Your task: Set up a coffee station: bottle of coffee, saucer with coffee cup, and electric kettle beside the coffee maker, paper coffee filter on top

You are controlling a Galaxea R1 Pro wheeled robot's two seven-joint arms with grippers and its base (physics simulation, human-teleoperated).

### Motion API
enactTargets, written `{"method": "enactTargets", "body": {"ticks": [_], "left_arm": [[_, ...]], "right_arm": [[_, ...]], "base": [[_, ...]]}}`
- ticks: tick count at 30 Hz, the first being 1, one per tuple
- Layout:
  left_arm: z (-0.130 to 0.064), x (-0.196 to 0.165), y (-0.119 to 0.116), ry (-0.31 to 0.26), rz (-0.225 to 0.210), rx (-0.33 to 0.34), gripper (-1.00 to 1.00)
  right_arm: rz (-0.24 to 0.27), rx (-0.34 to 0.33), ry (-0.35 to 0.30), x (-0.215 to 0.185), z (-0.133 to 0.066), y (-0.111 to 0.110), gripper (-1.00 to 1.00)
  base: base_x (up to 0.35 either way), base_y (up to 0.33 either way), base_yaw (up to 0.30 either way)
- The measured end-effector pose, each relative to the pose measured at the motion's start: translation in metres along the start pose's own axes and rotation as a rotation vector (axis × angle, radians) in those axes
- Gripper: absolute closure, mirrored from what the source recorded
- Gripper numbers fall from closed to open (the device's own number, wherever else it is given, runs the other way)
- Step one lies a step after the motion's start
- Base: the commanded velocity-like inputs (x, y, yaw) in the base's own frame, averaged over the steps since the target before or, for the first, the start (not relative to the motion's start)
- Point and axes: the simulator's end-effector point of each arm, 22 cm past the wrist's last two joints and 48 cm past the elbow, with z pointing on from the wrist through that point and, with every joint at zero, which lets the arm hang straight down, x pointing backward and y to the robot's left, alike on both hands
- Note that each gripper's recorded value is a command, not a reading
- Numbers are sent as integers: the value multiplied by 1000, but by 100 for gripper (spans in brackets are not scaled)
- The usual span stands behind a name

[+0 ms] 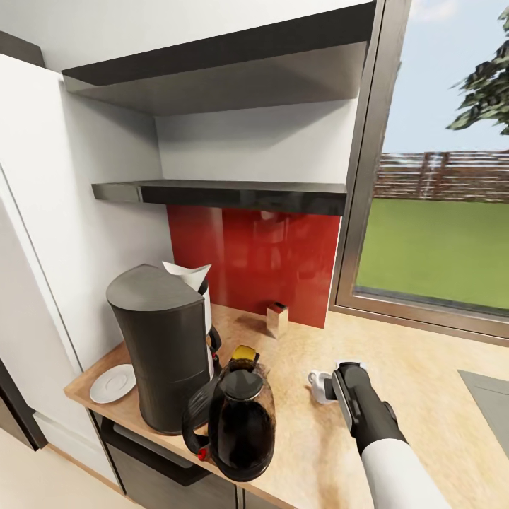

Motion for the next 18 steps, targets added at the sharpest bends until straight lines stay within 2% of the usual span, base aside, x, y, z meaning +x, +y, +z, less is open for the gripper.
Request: {"method": "enactTargets", "body": {"ticks": [12,16,18], "left_arm": [[0,0,2,-1,-1,-4,-100],[1,0,3,-2,-1,-5,-100],[1,0,3,-2,-1,-7,-100]], "right_arm": [[6,-6,0,0,0,1,100],[22,-24,-2,-1,0,5,100],[41,-32,-32,-12,-6,3,100]], "base": [[0,0,0],[0,0,0],[0,0,0]]}}
